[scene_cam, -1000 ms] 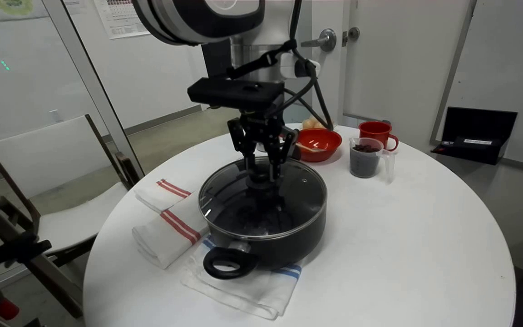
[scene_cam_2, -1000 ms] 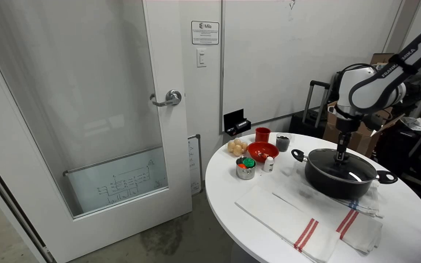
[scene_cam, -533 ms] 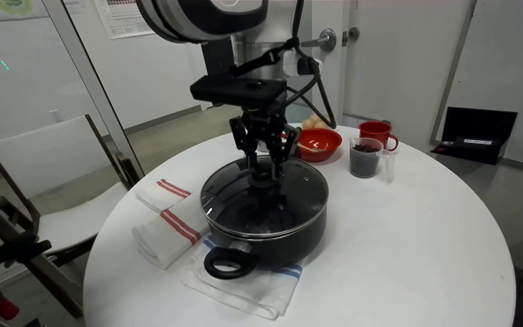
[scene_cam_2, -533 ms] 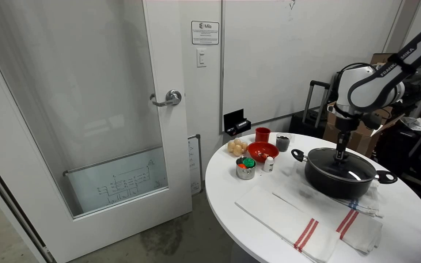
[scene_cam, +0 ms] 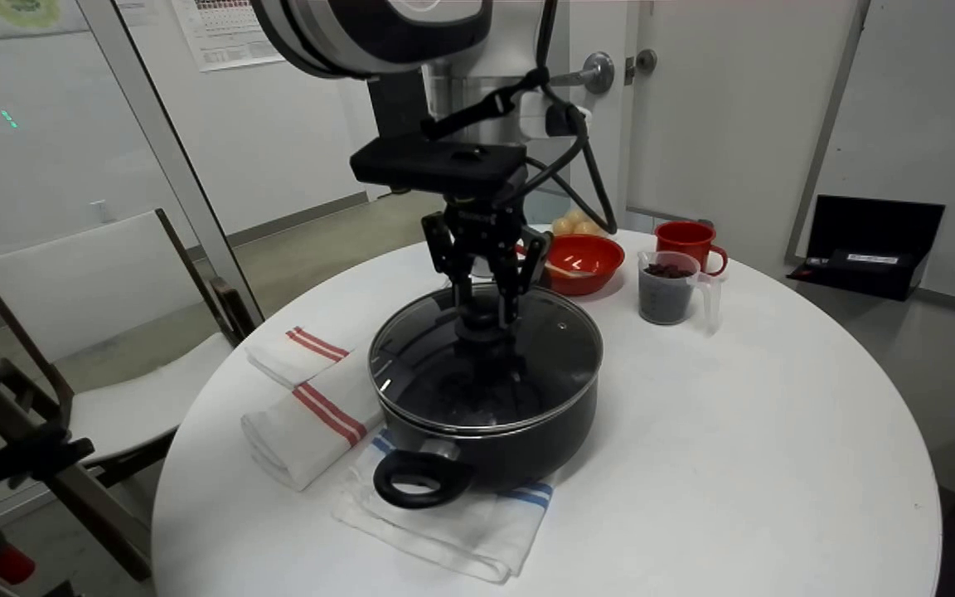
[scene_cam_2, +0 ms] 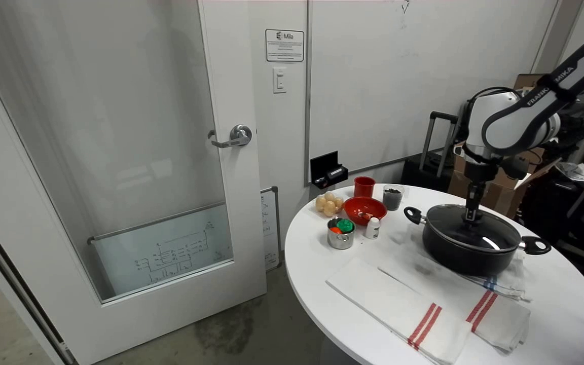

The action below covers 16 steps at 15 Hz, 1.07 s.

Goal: Put the lid on the pot

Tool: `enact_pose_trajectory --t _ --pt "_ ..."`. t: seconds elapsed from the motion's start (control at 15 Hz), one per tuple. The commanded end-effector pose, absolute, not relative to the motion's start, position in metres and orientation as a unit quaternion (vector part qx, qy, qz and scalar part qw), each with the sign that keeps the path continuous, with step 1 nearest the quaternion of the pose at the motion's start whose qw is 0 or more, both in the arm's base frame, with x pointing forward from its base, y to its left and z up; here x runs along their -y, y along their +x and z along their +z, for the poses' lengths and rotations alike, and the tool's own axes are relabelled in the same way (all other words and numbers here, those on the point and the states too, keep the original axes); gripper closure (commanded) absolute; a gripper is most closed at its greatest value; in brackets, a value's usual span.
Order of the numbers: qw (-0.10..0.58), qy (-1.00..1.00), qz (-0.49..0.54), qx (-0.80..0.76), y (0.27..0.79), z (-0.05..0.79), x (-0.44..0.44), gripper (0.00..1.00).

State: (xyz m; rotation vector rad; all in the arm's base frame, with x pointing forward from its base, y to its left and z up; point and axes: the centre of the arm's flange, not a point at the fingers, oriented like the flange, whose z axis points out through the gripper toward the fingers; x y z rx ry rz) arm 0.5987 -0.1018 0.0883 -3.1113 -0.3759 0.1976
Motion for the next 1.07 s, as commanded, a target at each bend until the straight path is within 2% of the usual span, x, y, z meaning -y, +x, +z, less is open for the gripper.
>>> enact_pose_trajectory --t 0.0,0.07,0.13,0.27,0.4,0.53,1.0 --pt "0.001 -0.991 0.062 0.120 0.6117 0.0885 0.1008 0.74" --pt "0.001 -0.991 0.062 0.120 0.6120 0.0878 0.1005 0.66" --pt "0.001 -0.991 0.061 0.120 0.6122 0.0875 0.1003 0.24" --pt "0.000 -0.991 0.058 0.120 0.6122 0.0886 0.0995 0.19" --pt "-0.002 -0.991 0.054 0.121 0.6143 0.0917 0.0992 0.05" --pt "-0.003 -0.991 0.050 0.121 0.6158 0.0942 0.0990 0.00" --pt "-0.006 -0.992 0.046 0.120 0.6164 0.0968 0.0990 0.00"
